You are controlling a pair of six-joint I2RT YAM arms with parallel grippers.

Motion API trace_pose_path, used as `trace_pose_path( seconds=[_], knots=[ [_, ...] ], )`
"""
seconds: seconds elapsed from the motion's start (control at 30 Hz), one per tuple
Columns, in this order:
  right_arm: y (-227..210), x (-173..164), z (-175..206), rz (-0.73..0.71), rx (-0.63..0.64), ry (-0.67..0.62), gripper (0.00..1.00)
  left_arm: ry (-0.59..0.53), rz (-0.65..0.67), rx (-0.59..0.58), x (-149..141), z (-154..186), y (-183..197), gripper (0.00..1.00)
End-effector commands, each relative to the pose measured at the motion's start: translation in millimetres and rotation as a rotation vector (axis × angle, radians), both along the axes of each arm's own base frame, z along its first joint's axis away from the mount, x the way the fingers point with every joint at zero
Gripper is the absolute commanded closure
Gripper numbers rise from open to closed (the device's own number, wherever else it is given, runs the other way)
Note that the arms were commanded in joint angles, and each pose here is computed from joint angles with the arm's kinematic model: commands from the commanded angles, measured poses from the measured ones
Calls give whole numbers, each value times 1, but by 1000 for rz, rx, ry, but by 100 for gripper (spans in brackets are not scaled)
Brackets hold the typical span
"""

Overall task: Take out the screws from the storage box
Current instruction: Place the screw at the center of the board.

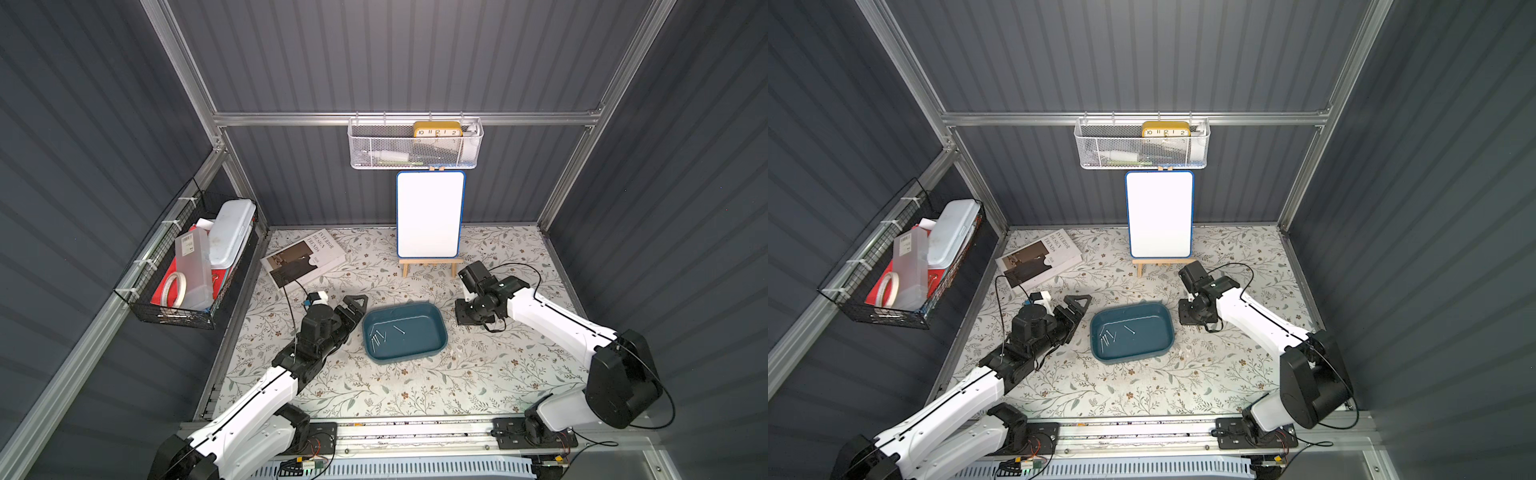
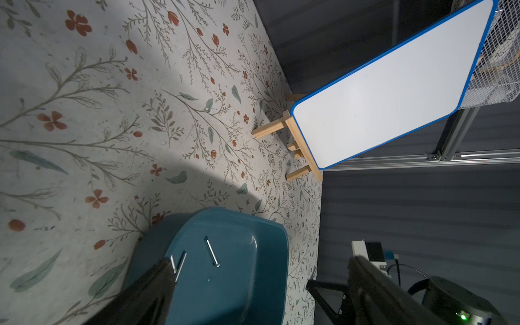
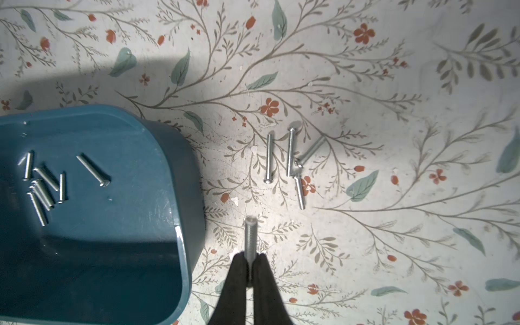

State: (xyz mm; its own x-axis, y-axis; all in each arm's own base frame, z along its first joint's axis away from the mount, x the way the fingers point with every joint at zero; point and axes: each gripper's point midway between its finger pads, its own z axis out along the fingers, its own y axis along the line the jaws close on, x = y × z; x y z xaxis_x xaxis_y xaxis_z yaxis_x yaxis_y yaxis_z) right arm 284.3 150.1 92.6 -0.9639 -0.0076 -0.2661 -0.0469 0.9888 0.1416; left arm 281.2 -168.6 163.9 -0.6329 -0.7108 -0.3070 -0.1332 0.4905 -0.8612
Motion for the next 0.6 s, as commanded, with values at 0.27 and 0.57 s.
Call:
trace_pose_path(
  seconds=[0.27, 0.57],
  knots=[
    [-13, -34, -61, 6, -115, 195, 94, -42, -28, -13, -2, 12, -4, 1],
    [-18, -38, -80, 6, -180, 227, 91, -37, -28, -15, -3, 10, -4, 1]
  ],
)
